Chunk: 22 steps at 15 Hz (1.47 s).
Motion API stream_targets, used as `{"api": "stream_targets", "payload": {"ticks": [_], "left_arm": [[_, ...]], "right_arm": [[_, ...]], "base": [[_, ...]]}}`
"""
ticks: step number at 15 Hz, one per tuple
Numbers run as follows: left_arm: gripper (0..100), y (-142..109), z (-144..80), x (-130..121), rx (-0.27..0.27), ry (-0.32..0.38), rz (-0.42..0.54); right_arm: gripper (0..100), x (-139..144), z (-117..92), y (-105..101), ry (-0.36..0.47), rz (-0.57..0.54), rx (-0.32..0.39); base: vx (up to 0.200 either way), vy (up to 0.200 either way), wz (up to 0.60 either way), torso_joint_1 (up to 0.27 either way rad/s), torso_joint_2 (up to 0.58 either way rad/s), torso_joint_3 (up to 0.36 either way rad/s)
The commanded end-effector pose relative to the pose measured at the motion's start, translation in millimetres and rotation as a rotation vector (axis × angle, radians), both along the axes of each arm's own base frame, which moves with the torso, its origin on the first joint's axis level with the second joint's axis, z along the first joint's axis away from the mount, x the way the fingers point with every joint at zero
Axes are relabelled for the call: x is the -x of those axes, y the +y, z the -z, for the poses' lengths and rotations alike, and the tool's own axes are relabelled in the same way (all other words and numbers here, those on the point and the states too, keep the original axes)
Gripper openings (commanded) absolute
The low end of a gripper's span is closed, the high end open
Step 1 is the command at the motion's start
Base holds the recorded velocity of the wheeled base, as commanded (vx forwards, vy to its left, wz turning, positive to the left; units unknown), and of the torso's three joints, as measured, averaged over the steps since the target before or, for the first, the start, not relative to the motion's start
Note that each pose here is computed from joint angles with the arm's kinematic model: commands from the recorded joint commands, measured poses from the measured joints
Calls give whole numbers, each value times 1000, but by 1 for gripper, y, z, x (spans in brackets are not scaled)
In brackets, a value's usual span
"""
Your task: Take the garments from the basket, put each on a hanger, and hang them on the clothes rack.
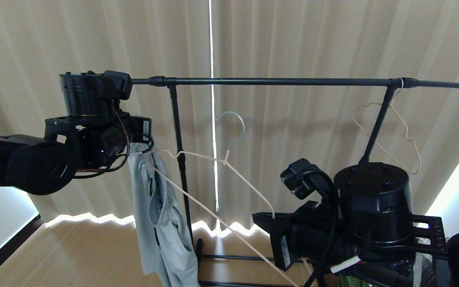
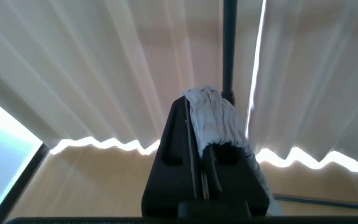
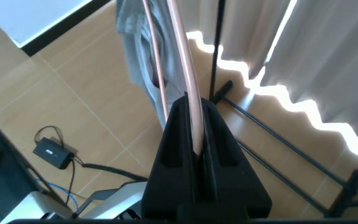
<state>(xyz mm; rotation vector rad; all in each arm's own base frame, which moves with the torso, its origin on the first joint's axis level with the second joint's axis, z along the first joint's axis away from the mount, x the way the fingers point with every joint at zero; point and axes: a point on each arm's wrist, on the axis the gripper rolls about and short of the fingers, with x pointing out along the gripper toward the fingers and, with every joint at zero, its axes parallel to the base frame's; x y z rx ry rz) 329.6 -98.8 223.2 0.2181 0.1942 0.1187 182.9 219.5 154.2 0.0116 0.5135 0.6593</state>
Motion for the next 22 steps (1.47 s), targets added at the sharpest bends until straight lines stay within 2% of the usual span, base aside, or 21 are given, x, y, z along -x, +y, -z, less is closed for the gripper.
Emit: {"api": "stream_targets", "payload": {"ticks": [1, 9, 13, 18, 22], "left_arm": [[0, 5, -7, 3, -24, -14, -5], [0, 7, 0, 5, -79, 14, -8], [0, 2, 1, 7, -81, 18, 7], [0, -17, -8, 26, -76, -5, 77], [0, -28, -14, 42, -83, -9, 83]], "right_arm": [[0, -1, 2, -1, -3, 24, 13], [0, -2, -1, -3, -17, 50, 9], [0, -4, -3, -1, -24, 49, 3], [0, -18, -9, 17, -46, 48, -25], [0, -30, -10, 32, -55, 48, -37]], "base": [[0, 0, 0, 0, 0, 0], [0, 0, 0, 0, 0, 0], [0, 0, 0, 0, 0, 0], [0, 0, 0, 0, 0, 0], [0, 0, 0, 0, 0, 0]]}}
